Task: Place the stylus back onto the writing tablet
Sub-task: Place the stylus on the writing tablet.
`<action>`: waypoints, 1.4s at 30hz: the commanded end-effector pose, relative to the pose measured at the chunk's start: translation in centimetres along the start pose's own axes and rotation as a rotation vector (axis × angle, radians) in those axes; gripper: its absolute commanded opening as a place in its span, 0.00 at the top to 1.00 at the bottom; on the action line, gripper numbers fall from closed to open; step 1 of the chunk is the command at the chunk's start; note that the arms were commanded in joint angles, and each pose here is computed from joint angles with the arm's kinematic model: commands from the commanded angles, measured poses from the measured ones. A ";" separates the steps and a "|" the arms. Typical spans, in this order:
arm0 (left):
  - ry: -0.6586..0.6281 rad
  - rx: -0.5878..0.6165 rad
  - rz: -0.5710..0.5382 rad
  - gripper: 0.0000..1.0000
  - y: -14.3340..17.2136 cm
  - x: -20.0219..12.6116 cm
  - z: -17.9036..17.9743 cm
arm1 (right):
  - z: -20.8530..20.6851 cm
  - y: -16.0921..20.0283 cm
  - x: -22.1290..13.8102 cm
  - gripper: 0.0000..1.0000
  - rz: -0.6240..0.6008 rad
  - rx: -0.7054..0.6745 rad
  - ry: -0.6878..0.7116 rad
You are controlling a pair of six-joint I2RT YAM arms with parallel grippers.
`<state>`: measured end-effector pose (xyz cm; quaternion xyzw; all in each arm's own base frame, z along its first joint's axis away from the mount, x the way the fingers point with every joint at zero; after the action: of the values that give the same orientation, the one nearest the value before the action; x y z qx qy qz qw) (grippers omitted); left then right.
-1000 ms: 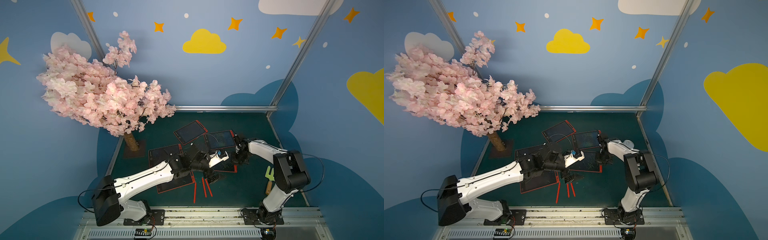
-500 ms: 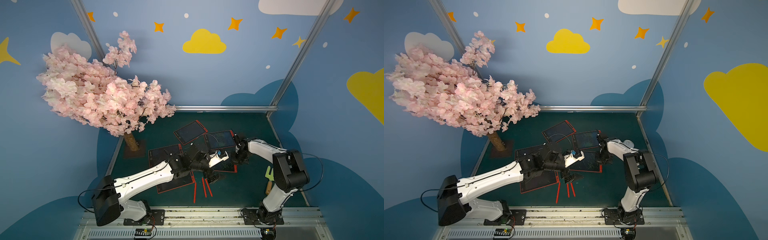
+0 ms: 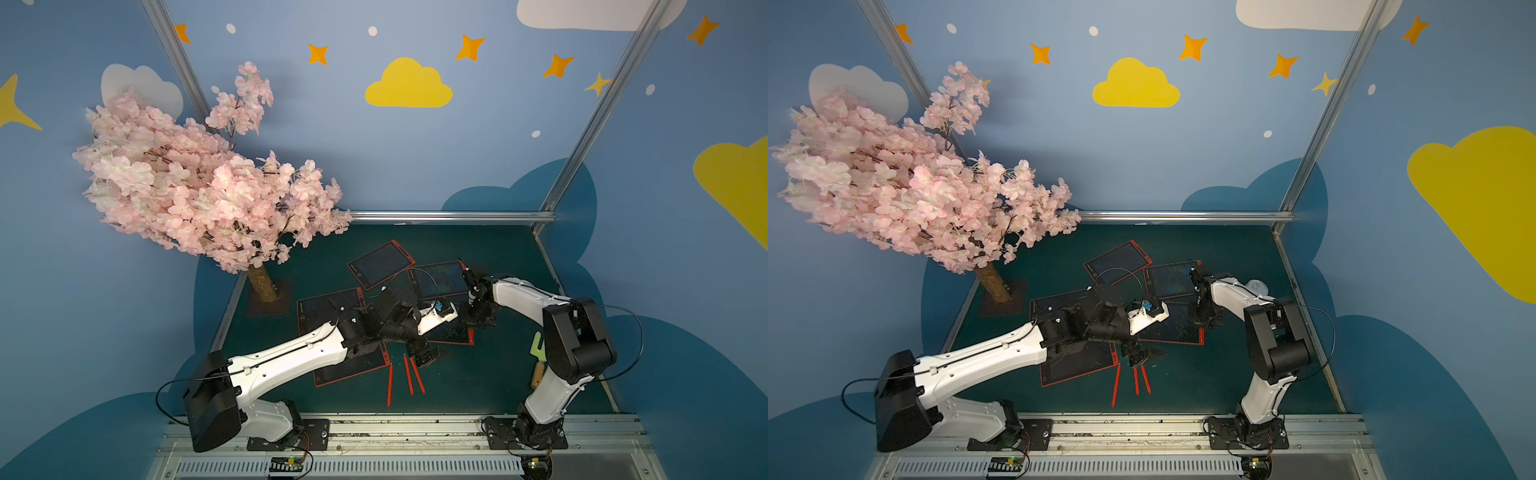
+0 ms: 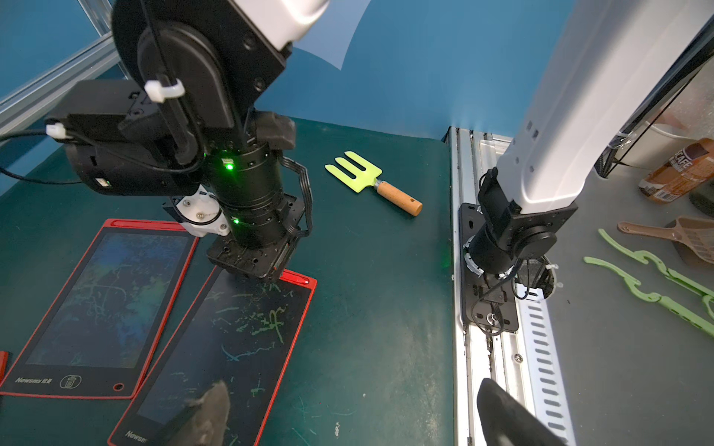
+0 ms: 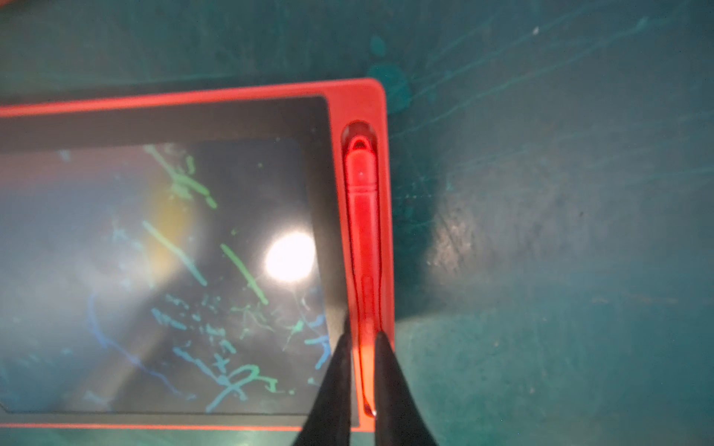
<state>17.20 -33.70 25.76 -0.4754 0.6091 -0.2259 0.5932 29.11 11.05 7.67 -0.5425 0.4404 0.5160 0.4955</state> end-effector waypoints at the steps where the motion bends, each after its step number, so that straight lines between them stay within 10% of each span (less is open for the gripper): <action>1: 0.005 0.012 0.010 0.01 0.0 0.0 -0.2 | -0.4 -0.4 -2.7 0.77 -0.054 -0.041 0.011; 10: 0.006 0.012 0.010 0.01 0.0 -0.1 -0.3 | -1.4 -0.6 -3.4 0.28 -0.027 -0.090 0.049; 17: 0.002 0.017 0.008 0.01 0.0 -0.2 -0.3 | -2.5 -1.2 -2.3 0.08 0.035 -0.090 0.139; 42: 0.012 0.014 0.011 0.01 0.1 0.0 -0.4 | -4.2 -1.2 0.1 0.04 0.122 -0.070 0.205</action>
<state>17.05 -33.79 25.75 -0.4731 0.6084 -0.2276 0.5953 30.67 7.23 7.77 -0.5787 0.4930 0.5034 0.4106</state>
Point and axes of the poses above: each gripper's point midway between its finger pads, its own x axis out along the fingers, its own z axis along the line the jaws close on, y = z × x, the point moved 5 cm from there along -x, back along the fingers, and after that the axes turned 10 degrees about -x, right-handed, at the moved point
